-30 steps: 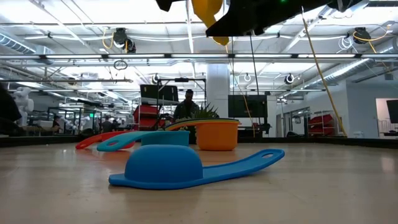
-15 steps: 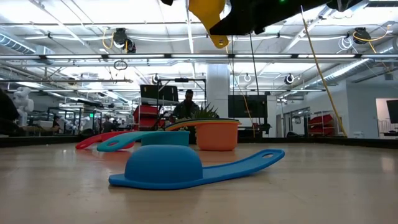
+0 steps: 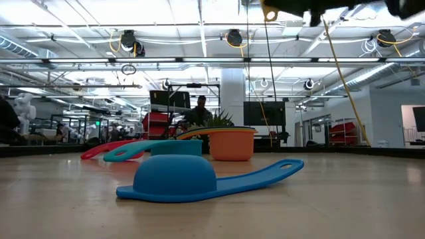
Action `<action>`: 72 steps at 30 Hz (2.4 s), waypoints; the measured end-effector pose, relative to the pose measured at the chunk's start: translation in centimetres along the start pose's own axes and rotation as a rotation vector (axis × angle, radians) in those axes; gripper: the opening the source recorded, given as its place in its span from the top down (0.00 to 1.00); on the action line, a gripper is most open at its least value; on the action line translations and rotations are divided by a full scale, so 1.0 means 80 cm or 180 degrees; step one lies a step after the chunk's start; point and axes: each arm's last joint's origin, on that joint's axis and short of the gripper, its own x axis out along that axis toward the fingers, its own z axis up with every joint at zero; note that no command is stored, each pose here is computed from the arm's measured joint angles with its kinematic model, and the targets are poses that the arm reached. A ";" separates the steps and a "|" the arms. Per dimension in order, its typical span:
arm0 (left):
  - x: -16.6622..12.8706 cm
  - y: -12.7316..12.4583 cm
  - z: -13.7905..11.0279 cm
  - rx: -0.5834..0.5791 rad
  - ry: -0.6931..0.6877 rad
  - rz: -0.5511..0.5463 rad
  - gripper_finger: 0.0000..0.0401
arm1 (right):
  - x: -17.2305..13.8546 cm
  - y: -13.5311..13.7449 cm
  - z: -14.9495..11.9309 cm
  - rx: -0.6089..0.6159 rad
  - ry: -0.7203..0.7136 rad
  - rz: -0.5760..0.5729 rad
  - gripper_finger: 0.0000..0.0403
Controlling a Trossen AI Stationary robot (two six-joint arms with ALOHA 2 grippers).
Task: Nest measuring cups in basket
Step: Stack the yellow measuring cup on top of the dark blue measuring cup
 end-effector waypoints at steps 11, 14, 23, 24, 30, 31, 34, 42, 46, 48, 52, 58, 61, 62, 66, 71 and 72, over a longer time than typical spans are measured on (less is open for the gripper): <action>0.056 0.003 -0.035 -0.0837 -0.0456 -0.1213 0.51 | -0.035 -0.026 -0.007 0.0562 -0.0780 0.0305 1.00; 0.075 -0.002 -0.050 -0.1039 -0.0607 -0.1422 0.52 | -0.034 -0.024 -0.005 0.0664 -0.0925 0.0486 1.00; 0.112 -0.047 -0.093 -0.1151 -0.1192 -0.1697 0.53 | -0.027 -0.015 -0.010 0.0724 -0.1060 0.0678 1.00; 0.117 -0.050 -0.094 -0.1166 -0.1179 -0.1702 0.53 | -0.025 -0.014 -0.010 0.0718 -0.1056 0.0681 1.00; 0.151 -0.077 -0.095 -0.1380 -0.1101 -0.1884 0.53 | -0.018 -0.006 -0.008 0.0624 -0.1074 0.0829 1.00; 0.155 -0.082 -0.096 -0.1405 -0.1052 -0.1907 0.53 | -0.017 -0.005 -0.007 0.0624 -0.1088 0.0827 1.00; 0.164 -0.091 -0.096 -0.1463 -0.1029 -0.1947 0.53 | -0.016 -0.004 -0.008 0.0604 -0.1072 0.0838 1.00; 0.164 -0.088 -0.091 -0.1505 -0.1060 -0.1978 0.53 | -0.019 -0.004 -0.005 0.0596 -0.1111 0.0853 1.00; 0.163 -0.087 -0.089 -0.1647 -0.1057 -0.2012 0.53 | -0.022 -0.003 -0.002 0.0528 -0.1152 0.0846 1.00; 0.163 -0.087 -0.089 -0.1706 -0.1046 -0.2023 0.53 | -0.025 -0.003 0.002 0.0509 -0.1192 0.0856 1.00; 0.163 -0.086 -0.087 -0.1706 -0.1095 -0.2012 0.53 | -0.030 -0.003 0.007 0.0541 -0.1240 0.0886 1.00; 0.158 -0.087 -0.079 -0.1723 -0.1300 -0.2023 0.53 | -0.030 -0.003 0.007 0.0543 -0.1238 0.0888 1.00; 0.155 -0.090 -0.077 -0.1708 -0.1325 -0.2042 0.57 | -0.030 -0.003 0.007 0.0545 -0.1239 0.0889 1.00; 0.154 -0.090 -0.076 -0.1718 -0.1352 -0.2040 0.59 | -0.030 -0.003 0.007 0.0544 -0.1243 0.0895 1.00; 0.154 -0.089 -0.075 -0.1729 -0.1392 -0.2026 0.70 | -0.030 -0.003 0.006 0.0541 -0.1237 0.0893 1.00; 0.154 -0.089 -0.075 -0.1741 -0.1383 -0.2031 0.84 | -0.030 -0.002 0.006 0.0537 -0.1232 0.0905 1.00; 0.155 -0.088 -0.075 -0.1741 -0.1382 -0.2029 0.87 | -0.030 -0.002 0.006 0.0537 -0.1232 0.0905 1.00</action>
